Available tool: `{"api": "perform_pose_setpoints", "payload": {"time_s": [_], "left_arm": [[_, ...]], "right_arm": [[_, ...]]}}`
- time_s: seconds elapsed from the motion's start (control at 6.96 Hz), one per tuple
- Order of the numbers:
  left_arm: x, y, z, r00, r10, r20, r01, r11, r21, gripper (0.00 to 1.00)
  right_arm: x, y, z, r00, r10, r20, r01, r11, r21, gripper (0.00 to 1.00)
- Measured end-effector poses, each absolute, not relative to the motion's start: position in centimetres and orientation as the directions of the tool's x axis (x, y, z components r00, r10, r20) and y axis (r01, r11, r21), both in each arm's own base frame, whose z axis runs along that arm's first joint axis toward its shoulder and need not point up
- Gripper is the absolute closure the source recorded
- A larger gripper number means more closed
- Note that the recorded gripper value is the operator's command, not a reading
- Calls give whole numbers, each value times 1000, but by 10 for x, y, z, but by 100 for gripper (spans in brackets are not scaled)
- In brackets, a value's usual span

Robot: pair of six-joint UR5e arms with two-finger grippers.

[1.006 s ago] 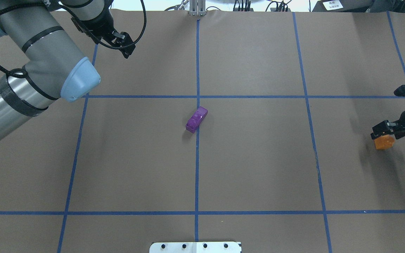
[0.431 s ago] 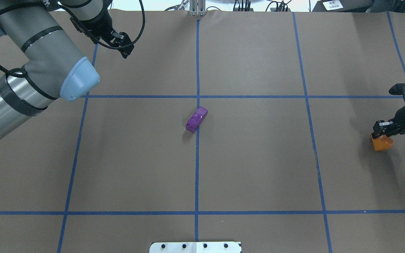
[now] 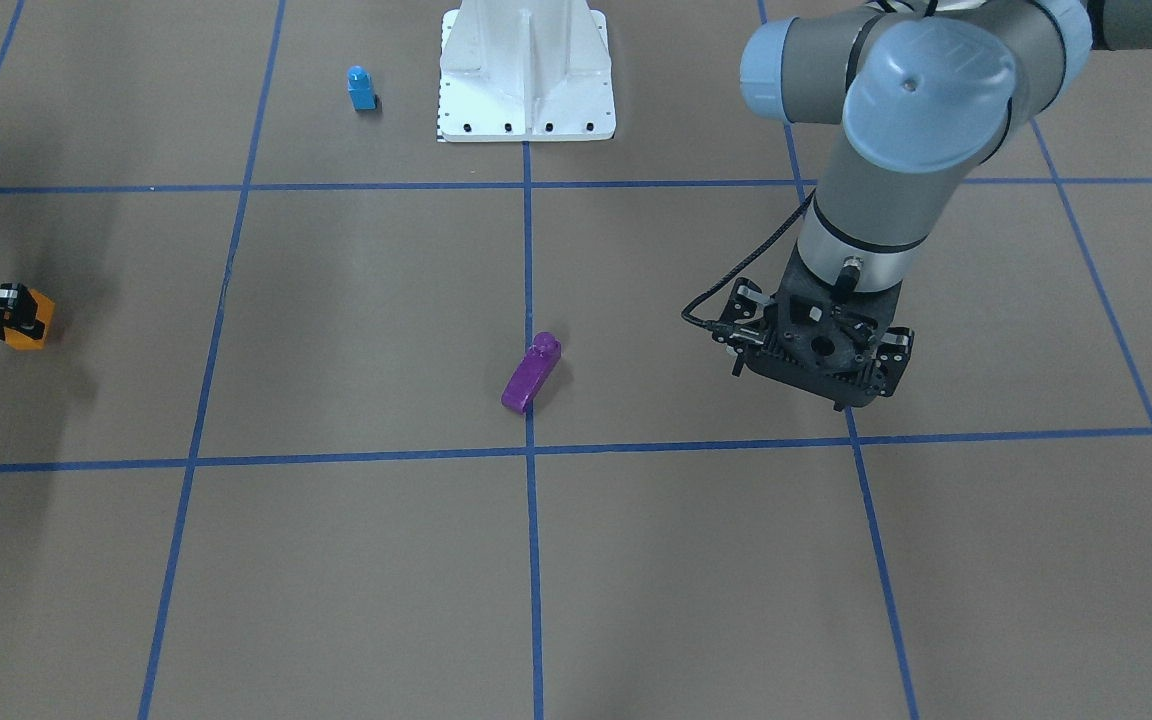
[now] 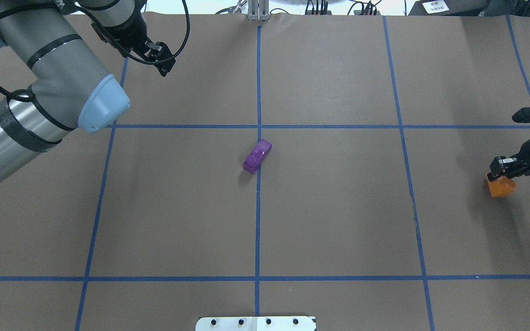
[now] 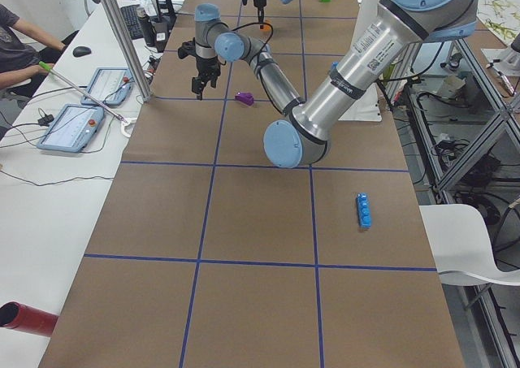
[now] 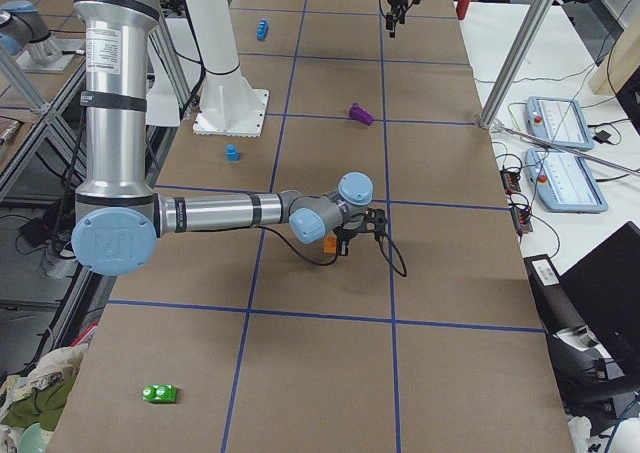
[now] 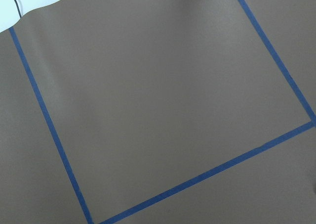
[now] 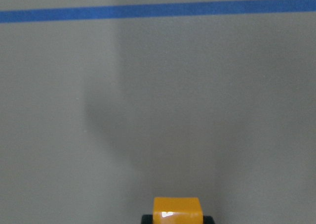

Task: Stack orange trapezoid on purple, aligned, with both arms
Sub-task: 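Carry the orange block with the right gripper above the purple block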

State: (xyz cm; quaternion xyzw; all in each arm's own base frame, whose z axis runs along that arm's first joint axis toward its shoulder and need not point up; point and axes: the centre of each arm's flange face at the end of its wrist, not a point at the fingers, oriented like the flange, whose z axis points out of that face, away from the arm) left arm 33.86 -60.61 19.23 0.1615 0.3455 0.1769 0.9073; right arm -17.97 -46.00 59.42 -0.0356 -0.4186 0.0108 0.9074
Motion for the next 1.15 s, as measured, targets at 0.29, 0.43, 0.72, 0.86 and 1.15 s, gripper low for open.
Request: {"api": "perform_pose_setpoints", "payload": {"time_s": [0.29,0.43,0.72,0.86,1.15], "left_arm": [[321,-613,217,715,438,-546,-225,882,414,0],[304,-619,236,723,450,-525,-243,876,416,0],[266,-628,287,754,416,-509,-241,896,374,0],[244,-630,317,770,393,-502,-238,908,346,0],[186,-631,378,786,402,-470,-273,907,320,0]], "right_arm": [[-187,-488,520,600,207,773,-108,978,-178,100],[-205,-508,478,576,263,774,-146,965,-219,100],[-261,-545,379,561,331,759,-186,944,-274,100],[-288,-556,331,561,351,750,-205,936,-285,100],[-351,-567,249,542,394,743,-229,919,-321,100]]}}
